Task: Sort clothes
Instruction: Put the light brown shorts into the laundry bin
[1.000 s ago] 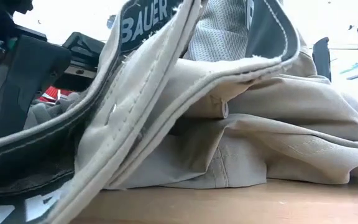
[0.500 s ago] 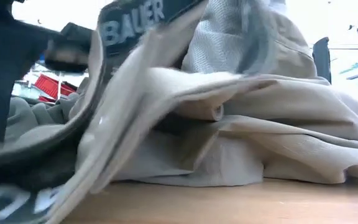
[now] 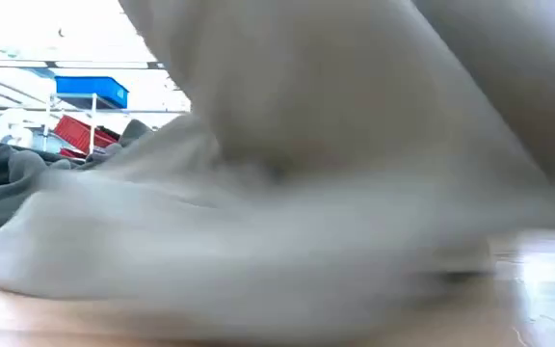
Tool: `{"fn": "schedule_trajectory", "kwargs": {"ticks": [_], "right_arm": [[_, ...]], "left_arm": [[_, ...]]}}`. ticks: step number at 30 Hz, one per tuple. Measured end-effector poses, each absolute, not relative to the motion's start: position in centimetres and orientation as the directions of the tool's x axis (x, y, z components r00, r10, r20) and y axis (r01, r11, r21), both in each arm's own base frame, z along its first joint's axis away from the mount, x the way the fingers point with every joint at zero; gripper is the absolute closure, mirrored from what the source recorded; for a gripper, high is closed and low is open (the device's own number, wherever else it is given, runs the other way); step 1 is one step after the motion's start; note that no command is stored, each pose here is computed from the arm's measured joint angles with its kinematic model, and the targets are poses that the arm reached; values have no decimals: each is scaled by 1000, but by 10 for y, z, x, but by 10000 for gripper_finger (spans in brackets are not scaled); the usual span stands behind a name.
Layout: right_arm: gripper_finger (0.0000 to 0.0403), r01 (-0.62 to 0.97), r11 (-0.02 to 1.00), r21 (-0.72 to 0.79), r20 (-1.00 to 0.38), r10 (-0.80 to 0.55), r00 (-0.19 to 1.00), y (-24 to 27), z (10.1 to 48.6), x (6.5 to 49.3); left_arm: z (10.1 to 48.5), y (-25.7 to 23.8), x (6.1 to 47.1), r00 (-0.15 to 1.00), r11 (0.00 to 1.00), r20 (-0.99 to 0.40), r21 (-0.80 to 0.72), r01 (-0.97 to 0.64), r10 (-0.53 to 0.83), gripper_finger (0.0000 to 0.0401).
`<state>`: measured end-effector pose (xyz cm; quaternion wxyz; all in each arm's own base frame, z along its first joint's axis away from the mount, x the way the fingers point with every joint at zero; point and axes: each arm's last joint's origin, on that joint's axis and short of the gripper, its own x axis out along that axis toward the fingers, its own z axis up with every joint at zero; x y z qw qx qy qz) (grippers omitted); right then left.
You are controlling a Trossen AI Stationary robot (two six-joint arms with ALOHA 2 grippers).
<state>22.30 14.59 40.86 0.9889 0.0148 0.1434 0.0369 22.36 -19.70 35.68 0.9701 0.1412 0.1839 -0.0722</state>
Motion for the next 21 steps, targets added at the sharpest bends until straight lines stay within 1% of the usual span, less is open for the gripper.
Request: {"fn": "schedule_trajectory", "kwargs": {"ticks": [5, 8, 10, 13, 17, 19, 21], "right_arm": [[403, -151, 987, -47, -34, 149, 988, 142, 446, 201], [403, -143, 986, -90, 73, 150, 986, 134, 463, 188], [403, -95, 990, -104, 128, 108, 986, 126, 472, 180], [403, 8, 992, -130, 168, 14, 986, 115, 481, 169], [403, 133, 983, -128, 179, -109, 978, 99, 488, 157], [403, 130, 987, -100, 183, -110, 977, 93, 490, 152], [403, 75, 995, -71, 172, -61, 983, 93, 489, 150]], "left_arm": [[406, -181, 199, 990, 967, -123, 234, 96, -69, 397], [425, -172, 188, 998, 967, -19, 250, 55, -52, 397], [434, -166, 183, 999, 968, 26, 252, 19, -26, 397], [442, -159, 176, 997, 960, 63, 275, -57, 42, 397], [446, -149, 171, 976, 916, 61, 336, -219, 211, 397], [448, -145, 169, 964, 904, 60, 338, -263, 258, 397], [448, -145, 168, 968, 905, 57, 344, -250, 245, 397]]}}
